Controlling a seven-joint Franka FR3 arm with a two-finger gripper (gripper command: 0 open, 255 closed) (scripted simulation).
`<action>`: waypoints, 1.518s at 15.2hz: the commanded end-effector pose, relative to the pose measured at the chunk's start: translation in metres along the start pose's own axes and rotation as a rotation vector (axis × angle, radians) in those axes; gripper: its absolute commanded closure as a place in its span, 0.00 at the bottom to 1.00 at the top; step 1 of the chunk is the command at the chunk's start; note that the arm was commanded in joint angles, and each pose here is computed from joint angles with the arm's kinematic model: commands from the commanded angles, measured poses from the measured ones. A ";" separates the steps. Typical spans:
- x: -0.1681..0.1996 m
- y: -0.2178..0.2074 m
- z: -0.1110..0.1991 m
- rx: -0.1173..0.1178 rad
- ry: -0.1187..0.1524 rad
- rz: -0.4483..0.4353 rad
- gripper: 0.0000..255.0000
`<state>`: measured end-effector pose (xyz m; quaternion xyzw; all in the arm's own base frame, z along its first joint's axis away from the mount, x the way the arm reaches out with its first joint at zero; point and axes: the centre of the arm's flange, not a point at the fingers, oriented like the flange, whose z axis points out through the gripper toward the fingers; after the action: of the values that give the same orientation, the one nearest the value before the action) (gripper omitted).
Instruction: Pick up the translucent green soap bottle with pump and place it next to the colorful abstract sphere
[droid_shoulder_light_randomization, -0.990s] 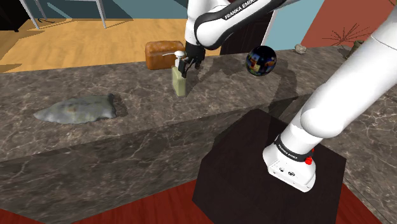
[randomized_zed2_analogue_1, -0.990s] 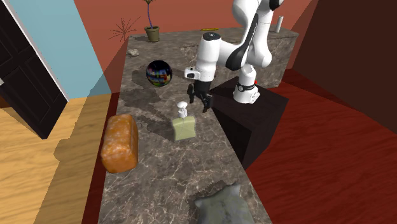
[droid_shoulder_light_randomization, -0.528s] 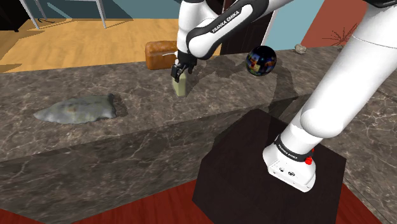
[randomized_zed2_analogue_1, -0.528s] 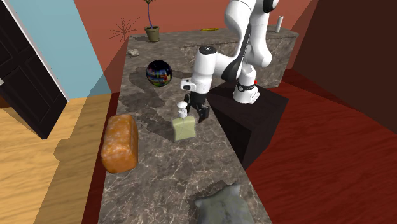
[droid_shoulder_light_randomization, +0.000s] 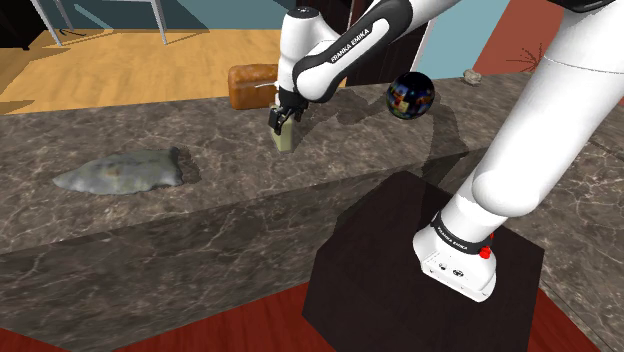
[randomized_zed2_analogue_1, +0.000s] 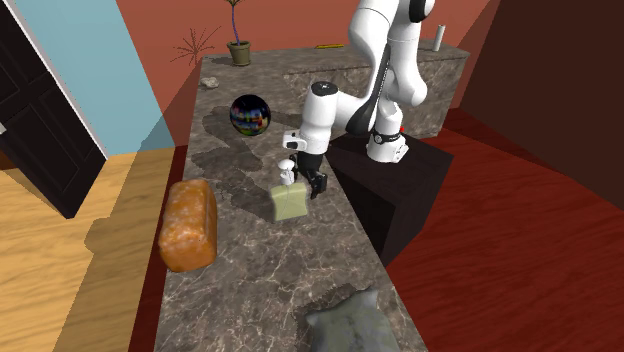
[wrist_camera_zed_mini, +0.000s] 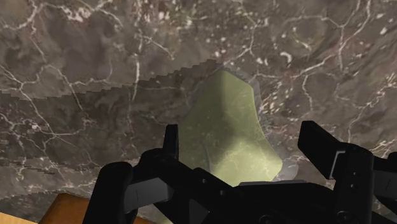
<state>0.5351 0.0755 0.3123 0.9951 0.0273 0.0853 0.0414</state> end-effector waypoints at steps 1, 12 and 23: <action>0.000 0.000 0.000 0.000 0.000 0.000 0.00; 0.000 0.000 0.000 0.000 0.000 0.000 1.00; 0.009 0.005 -0.052 0.000 0.000 0.000 1.00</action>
<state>0.5353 0.0754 0.3591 0.9951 0.0272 0.0853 0.0414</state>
